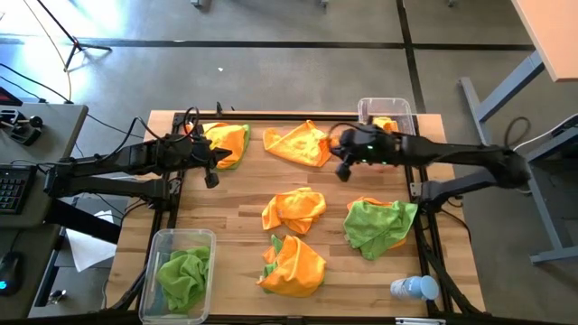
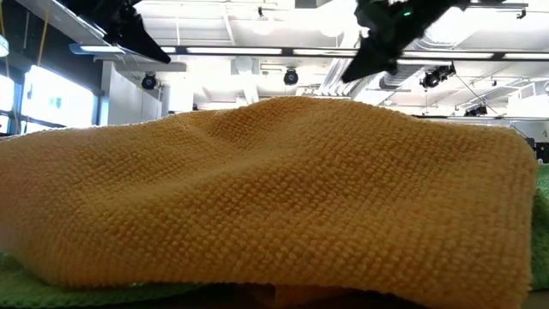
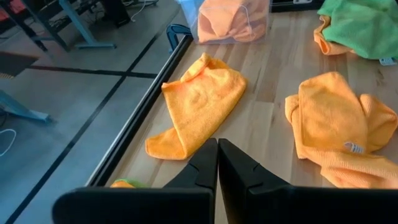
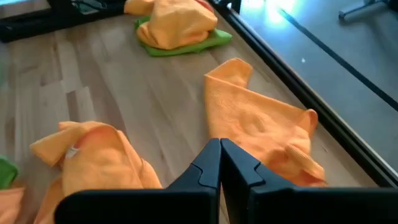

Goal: Sort microfiber towel by color & place in baskets
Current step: Put the orange microfiber towel into the top transparent bin

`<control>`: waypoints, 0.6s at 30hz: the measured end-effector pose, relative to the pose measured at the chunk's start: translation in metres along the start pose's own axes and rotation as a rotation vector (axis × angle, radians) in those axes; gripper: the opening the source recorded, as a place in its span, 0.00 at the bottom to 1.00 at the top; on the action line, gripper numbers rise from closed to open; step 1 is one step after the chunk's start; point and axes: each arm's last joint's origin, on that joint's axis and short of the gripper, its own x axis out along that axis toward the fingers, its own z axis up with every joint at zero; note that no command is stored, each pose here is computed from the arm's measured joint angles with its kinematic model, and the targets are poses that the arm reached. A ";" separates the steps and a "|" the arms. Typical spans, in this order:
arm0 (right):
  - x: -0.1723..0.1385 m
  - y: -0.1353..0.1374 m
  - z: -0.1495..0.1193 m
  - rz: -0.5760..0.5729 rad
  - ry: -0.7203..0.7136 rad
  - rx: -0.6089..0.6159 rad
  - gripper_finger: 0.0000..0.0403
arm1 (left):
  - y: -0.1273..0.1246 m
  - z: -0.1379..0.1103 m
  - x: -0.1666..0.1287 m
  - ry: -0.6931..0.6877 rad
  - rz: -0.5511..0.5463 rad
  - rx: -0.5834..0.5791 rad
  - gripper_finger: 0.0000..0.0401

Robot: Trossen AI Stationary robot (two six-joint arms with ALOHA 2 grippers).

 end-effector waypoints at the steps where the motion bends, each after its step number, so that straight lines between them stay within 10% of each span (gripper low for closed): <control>1: 0.006 0.002 0.005 -0.001 0.010 -0.003 0.00 | 0.000 0.000 0.000 0.002 -0.002 0.006 0.00; 18: 0.127 0.004 0.087 -0.148 0.445 0.024 0.06 | 0.005 -0.011 -0.022 0.006 -0.013 0.052 0.00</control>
